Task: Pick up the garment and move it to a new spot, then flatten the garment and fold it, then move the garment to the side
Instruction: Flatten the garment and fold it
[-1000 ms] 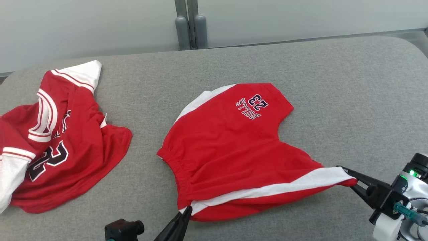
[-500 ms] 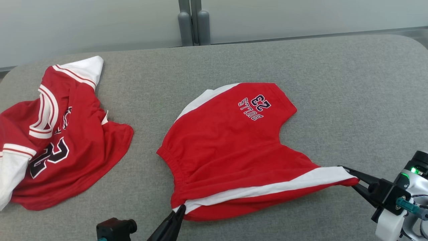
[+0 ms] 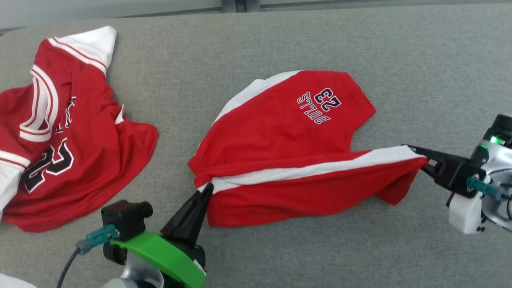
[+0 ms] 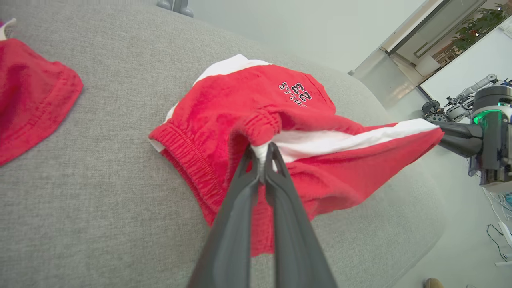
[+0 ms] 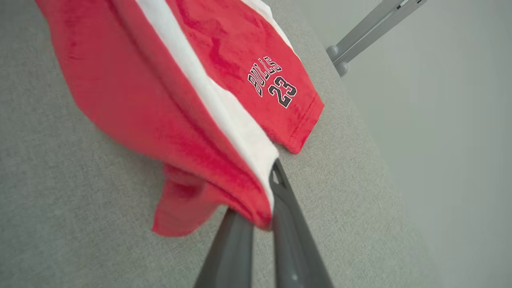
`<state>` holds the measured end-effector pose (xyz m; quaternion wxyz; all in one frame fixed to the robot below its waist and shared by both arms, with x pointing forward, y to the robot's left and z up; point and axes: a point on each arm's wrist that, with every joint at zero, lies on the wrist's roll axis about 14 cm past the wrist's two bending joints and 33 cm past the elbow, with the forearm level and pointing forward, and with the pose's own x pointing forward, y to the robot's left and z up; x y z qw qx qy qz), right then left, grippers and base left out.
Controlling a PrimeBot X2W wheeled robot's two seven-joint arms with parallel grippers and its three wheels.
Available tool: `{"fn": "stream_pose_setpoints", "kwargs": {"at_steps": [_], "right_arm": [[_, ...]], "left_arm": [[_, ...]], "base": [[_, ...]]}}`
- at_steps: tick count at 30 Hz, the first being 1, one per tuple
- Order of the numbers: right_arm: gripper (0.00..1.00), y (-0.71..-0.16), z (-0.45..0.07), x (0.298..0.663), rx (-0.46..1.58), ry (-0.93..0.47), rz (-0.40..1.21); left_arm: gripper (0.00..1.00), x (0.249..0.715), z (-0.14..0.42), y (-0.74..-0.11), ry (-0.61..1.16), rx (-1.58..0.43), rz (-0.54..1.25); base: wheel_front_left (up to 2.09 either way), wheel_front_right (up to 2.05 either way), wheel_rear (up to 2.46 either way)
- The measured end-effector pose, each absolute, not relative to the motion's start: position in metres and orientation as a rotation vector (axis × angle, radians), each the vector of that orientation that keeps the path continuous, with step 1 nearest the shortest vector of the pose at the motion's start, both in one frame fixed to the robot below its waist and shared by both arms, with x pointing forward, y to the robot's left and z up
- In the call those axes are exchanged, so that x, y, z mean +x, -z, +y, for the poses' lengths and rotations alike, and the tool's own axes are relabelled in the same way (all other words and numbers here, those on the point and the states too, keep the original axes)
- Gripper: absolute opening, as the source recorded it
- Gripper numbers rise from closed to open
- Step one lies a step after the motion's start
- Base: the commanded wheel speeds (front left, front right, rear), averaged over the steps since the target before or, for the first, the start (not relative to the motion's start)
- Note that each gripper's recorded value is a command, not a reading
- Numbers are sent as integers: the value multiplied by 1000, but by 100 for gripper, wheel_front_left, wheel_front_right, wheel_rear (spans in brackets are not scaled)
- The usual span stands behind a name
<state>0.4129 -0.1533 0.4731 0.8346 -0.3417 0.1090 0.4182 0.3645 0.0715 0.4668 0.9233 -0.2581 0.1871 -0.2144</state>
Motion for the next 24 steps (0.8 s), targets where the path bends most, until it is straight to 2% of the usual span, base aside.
{"fn": "stream_pose_setpoints", "kwargs": {"at_steps": [7,15,24], "right_arm": [[0,-471,-134,472,-808,-949,225],[0,-473,-91,530,-816,-986,175],[0,-431,-77,542,-824,-1020,277]], "left_arm": [[0,400,80,-465,411,-547,345],[0,434,96,-454,333,-549,324],[0,450,107,-435,257,-574,326]], "base": [[0,0,0],[0,0,0],[0,0,0]]}}
